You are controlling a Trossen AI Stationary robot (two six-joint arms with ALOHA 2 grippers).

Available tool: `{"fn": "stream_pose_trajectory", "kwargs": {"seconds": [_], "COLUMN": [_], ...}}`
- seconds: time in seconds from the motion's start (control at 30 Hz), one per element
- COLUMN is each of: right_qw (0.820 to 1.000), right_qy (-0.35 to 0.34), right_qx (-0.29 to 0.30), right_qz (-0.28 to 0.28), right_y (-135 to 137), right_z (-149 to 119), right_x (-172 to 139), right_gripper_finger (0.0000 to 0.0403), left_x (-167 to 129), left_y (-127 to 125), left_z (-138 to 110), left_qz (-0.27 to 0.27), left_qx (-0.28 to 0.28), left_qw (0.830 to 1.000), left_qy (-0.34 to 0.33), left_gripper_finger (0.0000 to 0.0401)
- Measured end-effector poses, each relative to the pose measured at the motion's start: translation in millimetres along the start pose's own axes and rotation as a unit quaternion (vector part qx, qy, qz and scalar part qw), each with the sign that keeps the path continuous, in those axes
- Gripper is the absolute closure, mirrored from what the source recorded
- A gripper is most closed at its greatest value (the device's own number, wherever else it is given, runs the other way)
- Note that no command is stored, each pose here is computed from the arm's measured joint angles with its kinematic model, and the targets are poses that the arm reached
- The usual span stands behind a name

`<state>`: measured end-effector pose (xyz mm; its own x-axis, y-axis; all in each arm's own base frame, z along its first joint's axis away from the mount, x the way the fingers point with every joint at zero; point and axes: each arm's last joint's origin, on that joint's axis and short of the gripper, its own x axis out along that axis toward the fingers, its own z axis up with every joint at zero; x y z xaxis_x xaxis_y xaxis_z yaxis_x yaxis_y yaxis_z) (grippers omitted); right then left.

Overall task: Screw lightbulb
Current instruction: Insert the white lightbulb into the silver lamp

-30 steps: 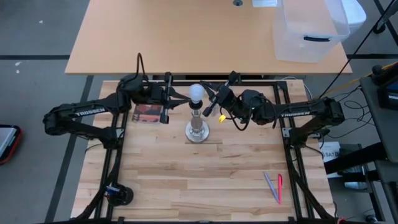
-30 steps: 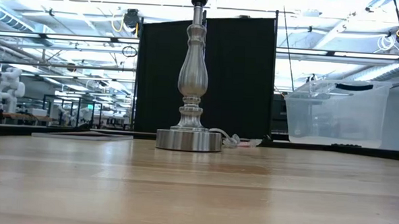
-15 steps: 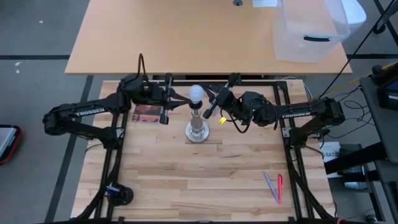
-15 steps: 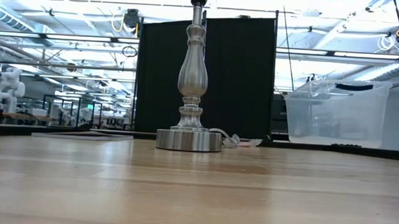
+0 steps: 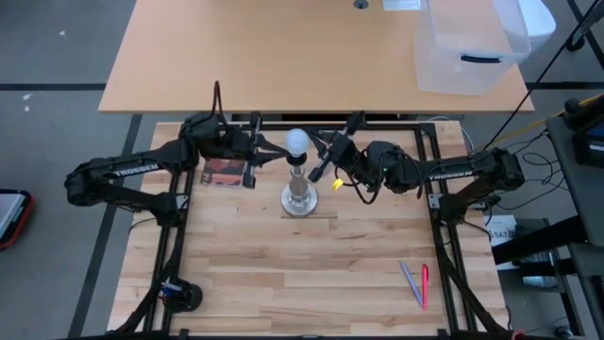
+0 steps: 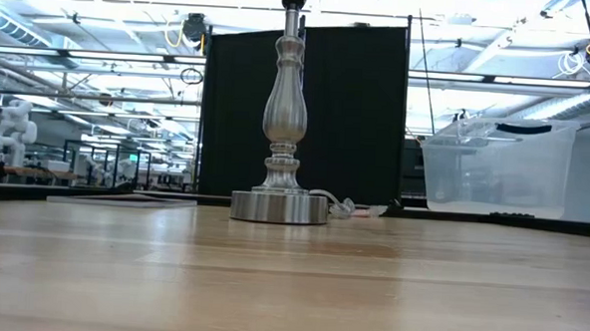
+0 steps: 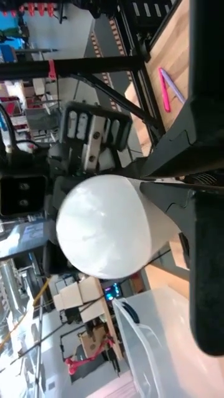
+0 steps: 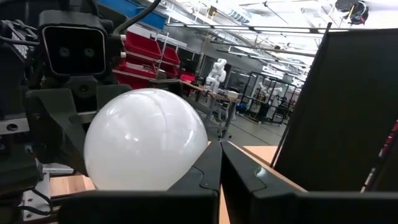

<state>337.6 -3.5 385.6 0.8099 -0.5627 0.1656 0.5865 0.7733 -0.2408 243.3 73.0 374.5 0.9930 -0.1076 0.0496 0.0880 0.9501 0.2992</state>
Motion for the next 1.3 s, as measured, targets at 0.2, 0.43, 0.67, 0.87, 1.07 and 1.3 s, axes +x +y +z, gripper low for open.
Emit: {"fn": "stream_pose_trajectory", "kwargs": {"seconds": [0.2, 0.43, 0.67, 0.87, 1.07, 1.3], "right_qw": [1.0, 1.0, 1.0, 0.999, 1.0, 0.999], "right_qy": [0.001, 0.005, 0.005, 0.021, 0.026, 0.038], "right_qx": [-0.002, -0.004, -0.006, -0.014, -0.013, -0.024], "right_qz": [0.003, 0.001, 0.013, 0.029, 0.0, -0.029], "right_y": [3.0, 5.3, 10.7, 16.0, 13.0, 10.8], "right_z": [0.8, 0.9, 1.8, -4.4, -3.3, -3.8], "right_x": [-2.2, -4.0, -7.2, -7.6, -7.8, -7.6], "right_gripper_finger": [0.0403, 0.0403, 0.0403, 0.0403, 0.0403, 0.0403], "left_x": [-1.4, -3.1, -6.0, -7.7, -9.5, -17.6], "left_y": [2.3, 5.8, 11.3, 15.0, 18.1, 20.6], "left_z": [-3.2, -6.1, -8.1, -8.4, -9.7, -8.8], "left_qz": [0.003, 0.014, 0.03, 0.041, 0.048, 0.054], "left_qx": [0.001, -0.002, -0.003, -0.004, -0.012, -0.014], "left_qw": [1.0, 1.0, 0.999, 0.999, 0.998, 0.997], "left_qy": [0.013, 0.026, 0.033, 0.033, 0.036, 0.048], "left_gripper_finger": [0.0372, 0.0372, 0.0372, 0.0372, 0.0372, 0.0372]}}
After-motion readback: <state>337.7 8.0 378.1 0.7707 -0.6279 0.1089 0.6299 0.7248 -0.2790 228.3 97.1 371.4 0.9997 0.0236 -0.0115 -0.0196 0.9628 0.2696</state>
